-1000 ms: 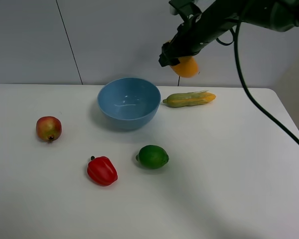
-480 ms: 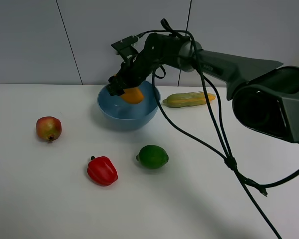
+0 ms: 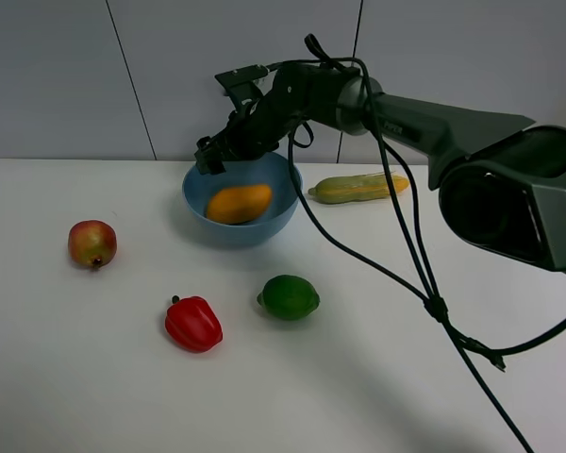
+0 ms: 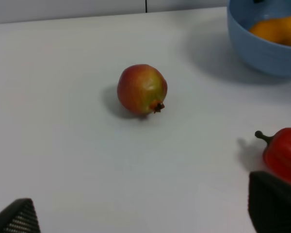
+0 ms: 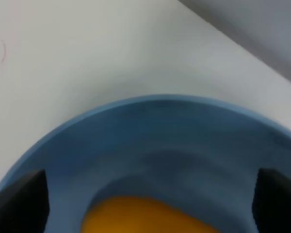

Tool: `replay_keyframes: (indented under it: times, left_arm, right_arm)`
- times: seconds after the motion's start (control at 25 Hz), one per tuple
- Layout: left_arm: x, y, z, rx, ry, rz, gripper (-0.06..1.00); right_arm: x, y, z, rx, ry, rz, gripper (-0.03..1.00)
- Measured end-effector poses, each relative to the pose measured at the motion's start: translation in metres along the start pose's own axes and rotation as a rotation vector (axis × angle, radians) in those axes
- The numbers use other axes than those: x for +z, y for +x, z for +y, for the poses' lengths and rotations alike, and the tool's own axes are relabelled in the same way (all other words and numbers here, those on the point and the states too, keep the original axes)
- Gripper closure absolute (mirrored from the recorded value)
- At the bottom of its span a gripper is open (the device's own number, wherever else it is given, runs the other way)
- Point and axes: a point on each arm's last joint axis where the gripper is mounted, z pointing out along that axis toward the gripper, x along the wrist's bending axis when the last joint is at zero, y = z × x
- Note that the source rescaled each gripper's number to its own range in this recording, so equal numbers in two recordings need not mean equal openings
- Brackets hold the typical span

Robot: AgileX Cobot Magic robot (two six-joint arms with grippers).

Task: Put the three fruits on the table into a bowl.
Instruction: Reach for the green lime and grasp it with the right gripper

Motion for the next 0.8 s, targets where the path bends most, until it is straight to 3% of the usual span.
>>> replay_keyframes:
  times: [0.12, 0.4, 0.64, 0.8]
  left_arm:
    - [0.0, 0.0, 0.0, 0.0, 0.0, 0.0, 0.5]
    - [0.0, 0.0, 0.0, 0.0, 0.0, 0.0, 0.5]
    - [0.0, 0.0, 0.0, -0.001, 0.0, 0.0, 0.5]
    - [0.0, 0.0, 0.0, -0.001, 0.0, 0.0, 0.5]
  right_arm:
    - [-0.032, 0.011, 0.011, 0.031, 0.051, 0.014, 0.4]
    - [-0.114, 0.051, 0.025, -0.03, 0.113, -0.001, 0.4]
    - [-0.128, 0.091, -0.017, -0.063, 0.26, 0.018, 0.4]
    - [-0.119, 0.104, -0.06, -0.049, 0.425, 0.019, 0.4]
